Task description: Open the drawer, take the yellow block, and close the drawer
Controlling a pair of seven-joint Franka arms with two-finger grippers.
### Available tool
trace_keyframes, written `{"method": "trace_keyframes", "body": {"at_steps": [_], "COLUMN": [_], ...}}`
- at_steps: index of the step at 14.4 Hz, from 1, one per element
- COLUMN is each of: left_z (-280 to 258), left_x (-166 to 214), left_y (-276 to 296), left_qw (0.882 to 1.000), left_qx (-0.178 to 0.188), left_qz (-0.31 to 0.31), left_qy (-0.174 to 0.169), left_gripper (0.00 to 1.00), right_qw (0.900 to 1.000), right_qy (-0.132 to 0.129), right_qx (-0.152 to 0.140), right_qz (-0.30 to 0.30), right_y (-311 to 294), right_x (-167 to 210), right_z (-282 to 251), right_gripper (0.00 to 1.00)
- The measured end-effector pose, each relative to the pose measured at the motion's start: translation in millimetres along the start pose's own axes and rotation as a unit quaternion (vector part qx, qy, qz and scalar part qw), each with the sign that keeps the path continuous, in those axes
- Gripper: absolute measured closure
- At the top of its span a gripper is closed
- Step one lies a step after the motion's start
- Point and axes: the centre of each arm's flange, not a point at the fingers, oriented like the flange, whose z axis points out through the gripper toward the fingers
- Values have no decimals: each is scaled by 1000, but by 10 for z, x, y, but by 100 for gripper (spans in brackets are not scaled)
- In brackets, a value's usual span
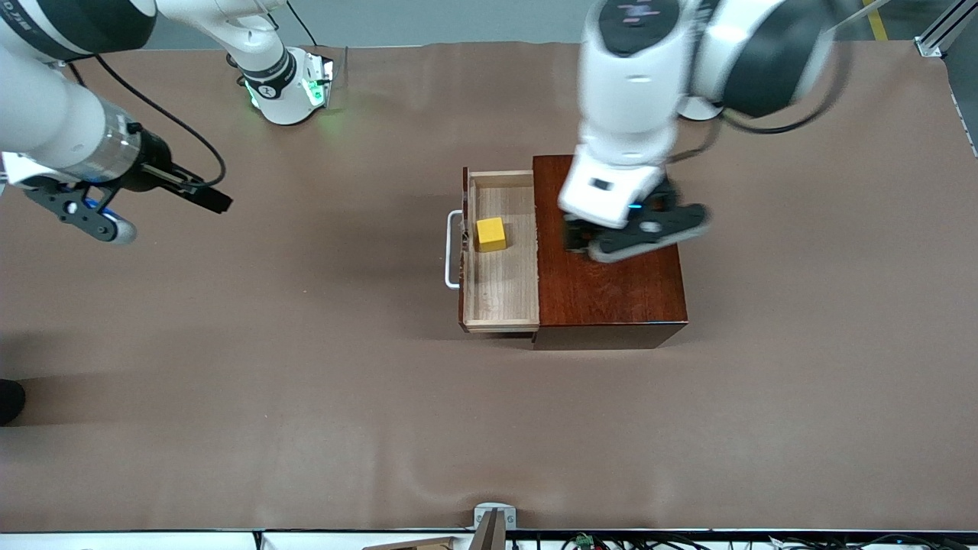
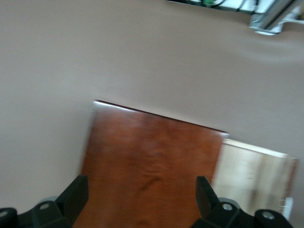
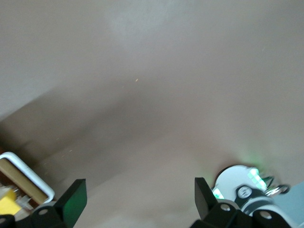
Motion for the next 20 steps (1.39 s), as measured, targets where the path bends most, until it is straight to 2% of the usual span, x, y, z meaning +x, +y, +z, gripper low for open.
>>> {"method": "trace_keyframes", "body": {"at_steps": [4,10,15,20], "left_z": [-188,-335,-220,-169], "left_x": [314,565,598,312], "left_y": [-775,-1733,-2273,-2570], "left_qw": [1000,998,996,995], "left_qx": [14,-31,-48,-39], "left_qz": [14,8,13,36], "left_qy": [-20,-48,-74,-80], "left_gripper": [0,0,0,0], "right_qw": [999,993,975,958], "right_qy": [-14,-14,-20,-18], "right_qx": [-2,9,42,50], "right_qz": [36,117,215,281], "right_y": [-311,-802,-1100,-1414], "right_x": [-227,-542,-748,-1021], "right_z": [123,392,553,800], "right_gripper": [0,0,0,0]}}
